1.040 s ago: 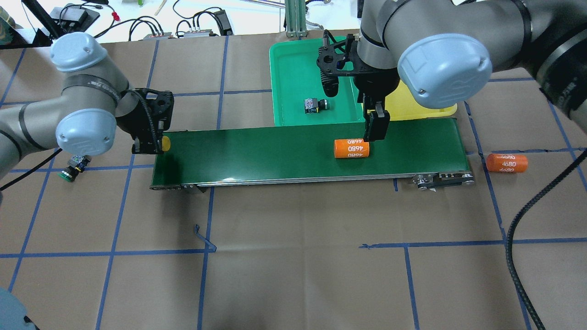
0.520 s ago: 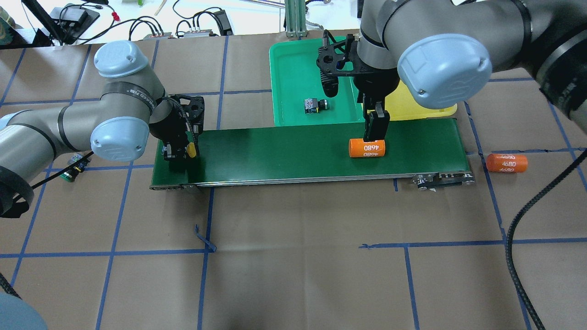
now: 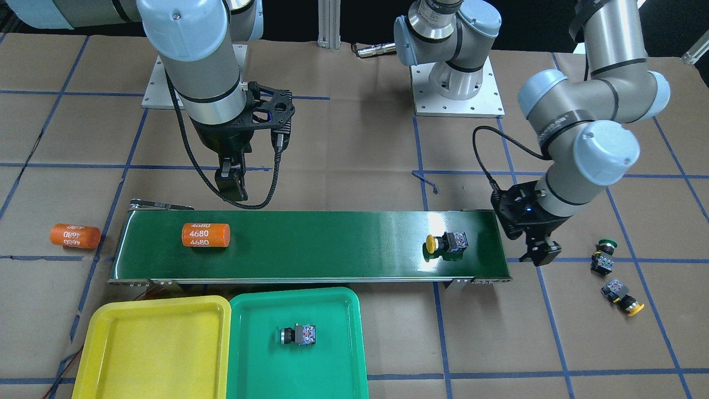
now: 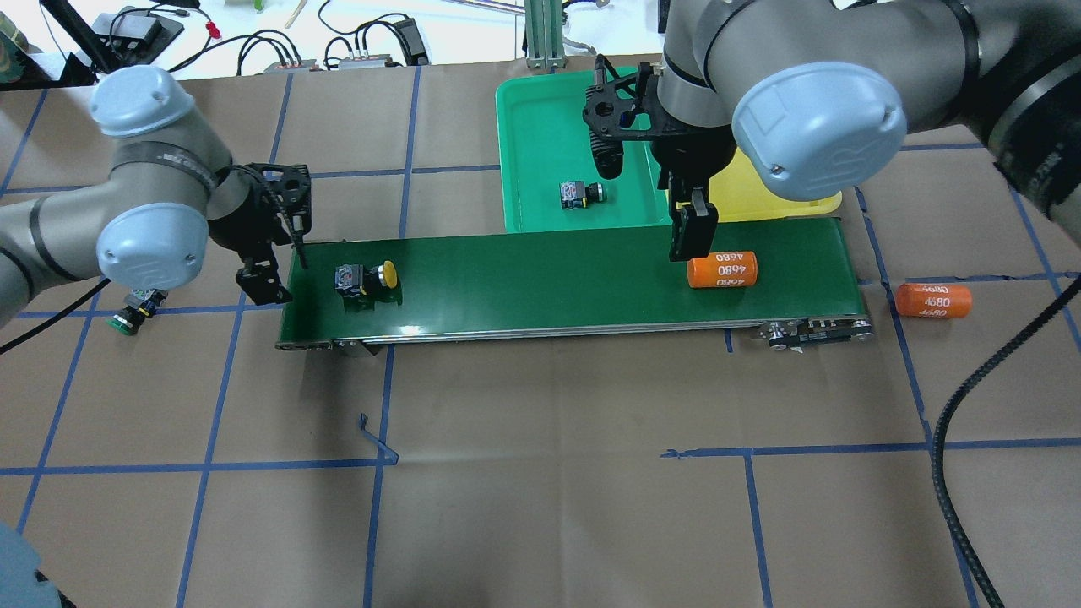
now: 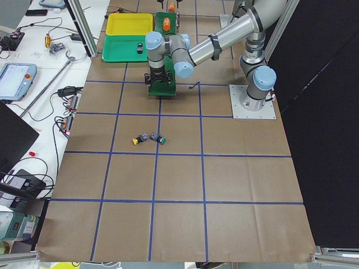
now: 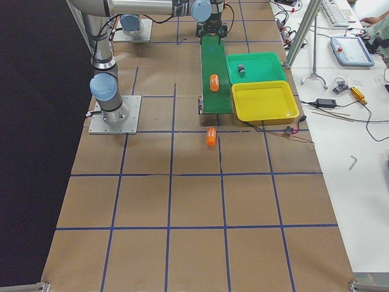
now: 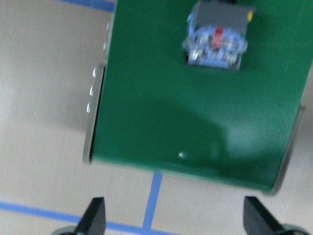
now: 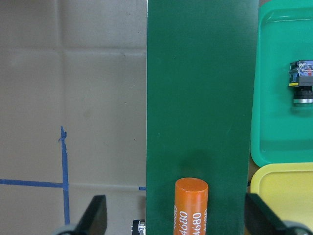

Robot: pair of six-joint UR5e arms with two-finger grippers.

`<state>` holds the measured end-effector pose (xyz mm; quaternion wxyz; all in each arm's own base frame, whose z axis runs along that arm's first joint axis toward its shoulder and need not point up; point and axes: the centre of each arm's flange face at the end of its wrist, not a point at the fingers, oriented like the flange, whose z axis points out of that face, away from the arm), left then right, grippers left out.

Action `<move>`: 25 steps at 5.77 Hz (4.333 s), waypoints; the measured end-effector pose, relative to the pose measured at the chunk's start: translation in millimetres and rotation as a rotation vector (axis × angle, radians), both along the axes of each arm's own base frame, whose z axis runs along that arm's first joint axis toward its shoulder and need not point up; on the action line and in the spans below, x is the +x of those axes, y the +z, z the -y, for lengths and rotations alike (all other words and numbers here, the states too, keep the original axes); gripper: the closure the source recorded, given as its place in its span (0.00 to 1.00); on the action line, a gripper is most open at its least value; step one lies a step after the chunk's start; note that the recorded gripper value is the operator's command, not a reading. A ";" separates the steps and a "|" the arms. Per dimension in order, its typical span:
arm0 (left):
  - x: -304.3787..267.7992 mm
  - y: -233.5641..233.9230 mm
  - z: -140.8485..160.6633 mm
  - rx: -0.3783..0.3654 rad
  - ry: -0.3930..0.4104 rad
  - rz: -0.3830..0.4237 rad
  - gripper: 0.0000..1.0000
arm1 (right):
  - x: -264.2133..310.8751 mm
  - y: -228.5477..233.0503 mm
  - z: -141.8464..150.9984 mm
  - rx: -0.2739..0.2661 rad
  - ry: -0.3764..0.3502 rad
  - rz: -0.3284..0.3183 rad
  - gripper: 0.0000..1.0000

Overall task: Sort buttons by color to trays
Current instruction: 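Grasp yellow-cap button with right gripper while left gripper grasps green-cap button, then drop yellow-cap button in yellow tray while left gripper places green-cap button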

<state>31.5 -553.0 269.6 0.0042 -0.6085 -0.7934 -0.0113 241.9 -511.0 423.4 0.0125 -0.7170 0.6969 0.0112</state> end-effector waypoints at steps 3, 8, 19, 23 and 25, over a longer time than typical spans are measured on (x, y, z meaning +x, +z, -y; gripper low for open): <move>144.1 -17.8 -16.0 -0.035 0.360 -0.005 0.04 | 8.7 -25.3 8.1 -0.003 -0.029 0.008 0.00; 195.1 -66.9 -2.5 -0.102 0.774 0.028 0.04 | 115.2 -87.1 17.6 -0.108 -0.075 0.124 0.00; 126.5 -11.9 -11.8 -0.055 0.660 0.058 1.00 | 48.0 -165.8 33.7 -0.122 0.016 -0.028 0.79; -104.8 2.6 -9.7 -0.024 -0.013 0.045 0.97 | -101.3 -104.3 115.0 -0.246 0.134 -0.056 0.77; -132.0 -14.7 -9.0 -0.010 -0.189 0.034 0.02 | -146.5 -131.8 181.5 -0.279 0.187 -0.079 0.23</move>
